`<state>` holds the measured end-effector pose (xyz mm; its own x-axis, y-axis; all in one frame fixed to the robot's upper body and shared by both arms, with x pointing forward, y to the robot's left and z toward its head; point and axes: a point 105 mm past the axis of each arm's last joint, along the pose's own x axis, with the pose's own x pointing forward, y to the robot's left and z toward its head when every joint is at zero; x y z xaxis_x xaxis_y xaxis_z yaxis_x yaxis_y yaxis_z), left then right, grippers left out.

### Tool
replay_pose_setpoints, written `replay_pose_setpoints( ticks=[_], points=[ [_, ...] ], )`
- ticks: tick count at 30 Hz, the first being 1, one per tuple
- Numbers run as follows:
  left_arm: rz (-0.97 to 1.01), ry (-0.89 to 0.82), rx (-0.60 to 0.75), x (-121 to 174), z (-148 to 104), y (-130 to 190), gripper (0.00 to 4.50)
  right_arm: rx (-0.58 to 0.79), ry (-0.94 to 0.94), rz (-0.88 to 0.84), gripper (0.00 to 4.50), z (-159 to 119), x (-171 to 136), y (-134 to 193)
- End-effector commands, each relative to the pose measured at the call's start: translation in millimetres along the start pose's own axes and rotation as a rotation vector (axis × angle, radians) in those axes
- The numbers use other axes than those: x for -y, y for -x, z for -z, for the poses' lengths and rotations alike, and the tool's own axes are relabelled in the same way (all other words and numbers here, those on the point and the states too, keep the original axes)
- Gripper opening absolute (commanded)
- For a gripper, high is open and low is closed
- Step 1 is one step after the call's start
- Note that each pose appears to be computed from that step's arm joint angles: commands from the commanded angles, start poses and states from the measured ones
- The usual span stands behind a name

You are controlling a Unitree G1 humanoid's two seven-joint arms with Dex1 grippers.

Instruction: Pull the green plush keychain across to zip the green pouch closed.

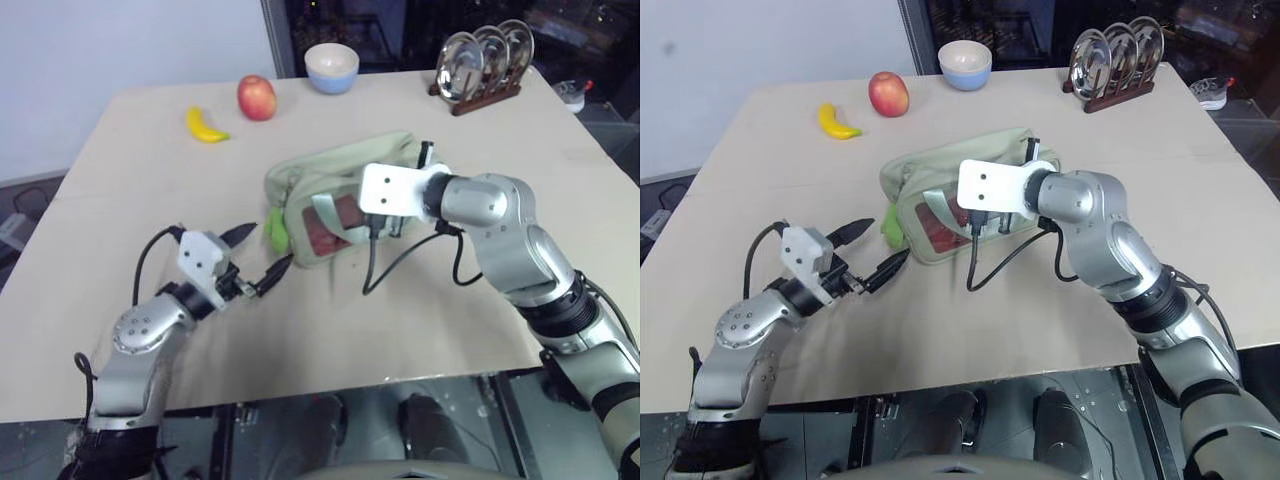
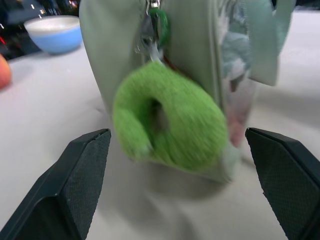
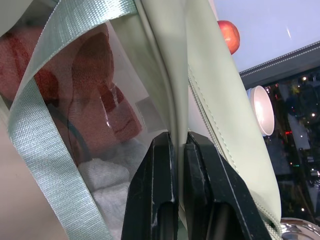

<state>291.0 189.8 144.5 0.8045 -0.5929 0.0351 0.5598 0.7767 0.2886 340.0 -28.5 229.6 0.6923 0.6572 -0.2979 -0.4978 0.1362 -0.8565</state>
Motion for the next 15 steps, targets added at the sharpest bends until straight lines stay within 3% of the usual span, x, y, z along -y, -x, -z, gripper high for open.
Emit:
replay_pose_setpoints(
  ticks=[1, 5, 9, 15],
  points=[
    [0.000, -0.055, 0.014, 5, -2, -8, 3.82, 0.029, 0.010, 0.042, 0.00, -9, 9, 5],
    [0.011, -0.123, 0.019, 7, -4, -7, 2.05, 0.024, 0.007, 0.041, 0.00, -8, 9, 5],
    [0.009, -0.332, 0.014, -9, -19, 1, 0.05, 0.019, 0.008, 0.042, 0.00, -6, 8, 3],
    [0.139, -0.673, -0.001, -34, -63, 5, 0.01, 0.030, 0.014, 0.042, 0.00, -9, 7, -3]
  ],
)
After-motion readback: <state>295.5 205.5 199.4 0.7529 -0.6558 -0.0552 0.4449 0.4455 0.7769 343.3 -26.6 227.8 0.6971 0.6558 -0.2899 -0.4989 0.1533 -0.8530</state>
